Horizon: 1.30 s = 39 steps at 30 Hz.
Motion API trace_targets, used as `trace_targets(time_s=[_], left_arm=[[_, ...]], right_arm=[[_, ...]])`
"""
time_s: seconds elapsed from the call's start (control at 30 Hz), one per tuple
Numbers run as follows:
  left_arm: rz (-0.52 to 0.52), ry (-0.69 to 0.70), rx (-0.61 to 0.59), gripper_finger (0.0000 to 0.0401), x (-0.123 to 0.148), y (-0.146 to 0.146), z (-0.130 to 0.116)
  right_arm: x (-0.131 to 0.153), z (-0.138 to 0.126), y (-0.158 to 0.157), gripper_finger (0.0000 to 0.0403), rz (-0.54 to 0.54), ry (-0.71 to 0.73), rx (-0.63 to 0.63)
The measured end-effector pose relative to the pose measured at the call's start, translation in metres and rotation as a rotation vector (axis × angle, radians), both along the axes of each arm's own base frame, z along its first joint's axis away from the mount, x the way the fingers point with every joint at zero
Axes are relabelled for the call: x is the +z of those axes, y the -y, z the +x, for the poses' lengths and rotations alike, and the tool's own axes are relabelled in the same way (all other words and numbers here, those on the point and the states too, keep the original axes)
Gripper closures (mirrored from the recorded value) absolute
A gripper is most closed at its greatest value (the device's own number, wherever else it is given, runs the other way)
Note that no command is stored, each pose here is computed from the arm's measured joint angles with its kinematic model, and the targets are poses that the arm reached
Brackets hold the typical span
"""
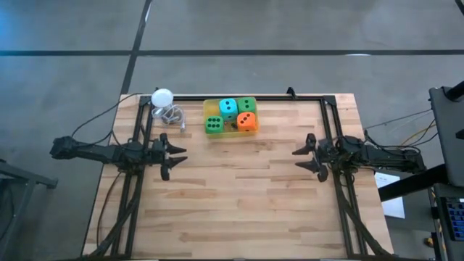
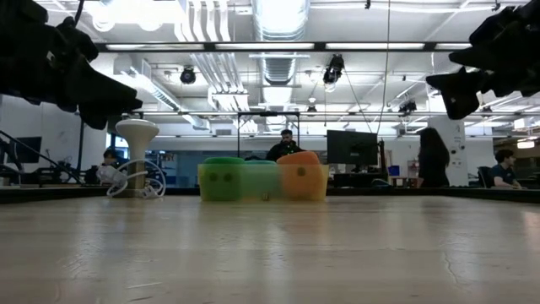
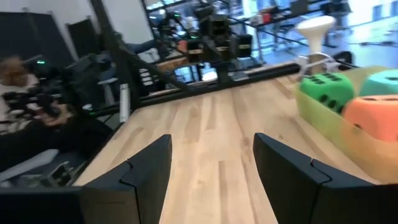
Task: Pick & Place Dice
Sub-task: Return to Home Position
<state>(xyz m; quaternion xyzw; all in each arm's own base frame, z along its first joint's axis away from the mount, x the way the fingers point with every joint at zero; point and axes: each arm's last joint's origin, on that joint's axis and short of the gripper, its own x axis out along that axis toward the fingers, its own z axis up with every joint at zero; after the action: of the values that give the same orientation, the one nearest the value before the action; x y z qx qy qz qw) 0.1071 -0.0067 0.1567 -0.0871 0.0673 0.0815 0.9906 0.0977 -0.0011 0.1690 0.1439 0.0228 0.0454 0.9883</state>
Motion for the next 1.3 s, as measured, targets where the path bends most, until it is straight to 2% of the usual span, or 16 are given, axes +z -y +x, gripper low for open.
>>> trace_targets(time_s=[0.13, 0.63, 0.87, 1.3], left_arm=[[0.023, 0.01, -0.004, 0.0242, -0.001, 0.0, 0.0001], [0.031, 0.016, 0.004, 0.0242, -0.0023, -0.0004, 0.0005], [0.166, -0.005, -0.014, 0.0242, -0.0023, -0.0004, 0.0005], [0.17, -0.006, -0.014, 0.0242, -0.0023, -0.0004, 0.0005]], right_arm=[[0.0003, 0.0002, -0.0012, 0.0184, -0.015, 0.016, 0.042], [-0.001, 0.0012, -0.0008, 0.0184, -0.106, 0.012, 0.04], [-0.0039, 0.0035, -0.0004, 0.0184, -0.11, -0.024, 0.033], [-0.0061, 0.0051, -0.0003, 0.0184, -0.106, -0.051, 0.035]])
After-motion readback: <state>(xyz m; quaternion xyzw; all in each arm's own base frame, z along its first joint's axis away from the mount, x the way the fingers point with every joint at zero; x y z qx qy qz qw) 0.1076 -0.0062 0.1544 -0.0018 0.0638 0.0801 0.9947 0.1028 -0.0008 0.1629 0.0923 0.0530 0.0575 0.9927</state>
